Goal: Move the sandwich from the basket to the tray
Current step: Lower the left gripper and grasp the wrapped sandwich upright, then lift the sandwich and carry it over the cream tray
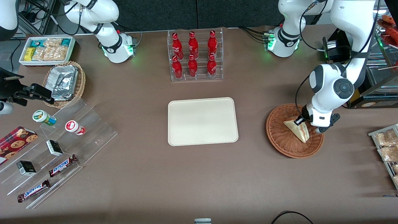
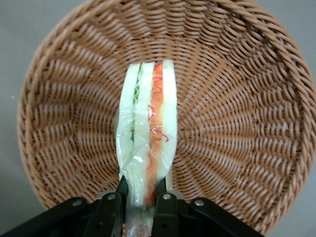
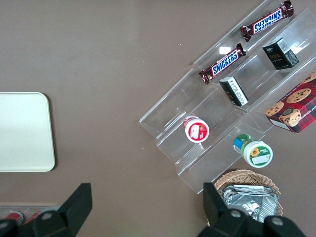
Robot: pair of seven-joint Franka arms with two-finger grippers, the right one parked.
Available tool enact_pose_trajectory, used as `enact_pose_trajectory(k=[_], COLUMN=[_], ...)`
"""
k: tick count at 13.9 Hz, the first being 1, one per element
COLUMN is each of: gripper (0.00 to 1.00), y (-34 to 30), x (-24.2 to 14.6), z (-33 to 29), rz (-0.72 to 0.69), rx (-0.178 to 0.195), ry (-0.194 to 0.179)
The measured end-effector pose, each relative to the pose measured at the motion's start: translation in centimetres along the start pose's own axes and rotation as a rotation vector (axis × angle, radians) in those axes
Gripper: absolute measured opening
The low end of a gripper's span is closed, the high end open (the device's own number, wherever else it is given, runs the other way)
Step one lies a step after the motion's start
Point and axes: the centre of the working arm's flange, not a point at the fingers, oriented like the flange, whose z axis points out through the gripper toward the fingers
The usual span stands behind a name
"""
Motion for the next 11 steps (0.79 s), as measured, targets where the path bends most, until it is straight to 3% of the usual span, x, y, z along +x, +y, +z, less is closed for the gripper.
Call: enact_pose_trajectory(k=[3,7,11], gripper=[0.14,0.14,0.14], y=[2.0,5.8,11.6], x=[-0.1,0.9,-2.1], z=[-1.2,-7.1,-11.8], rz=[0.003,0.040,0.137], rx=[0.000,0.048,0.053], ry=[-0.003,-0.060,-0.063])
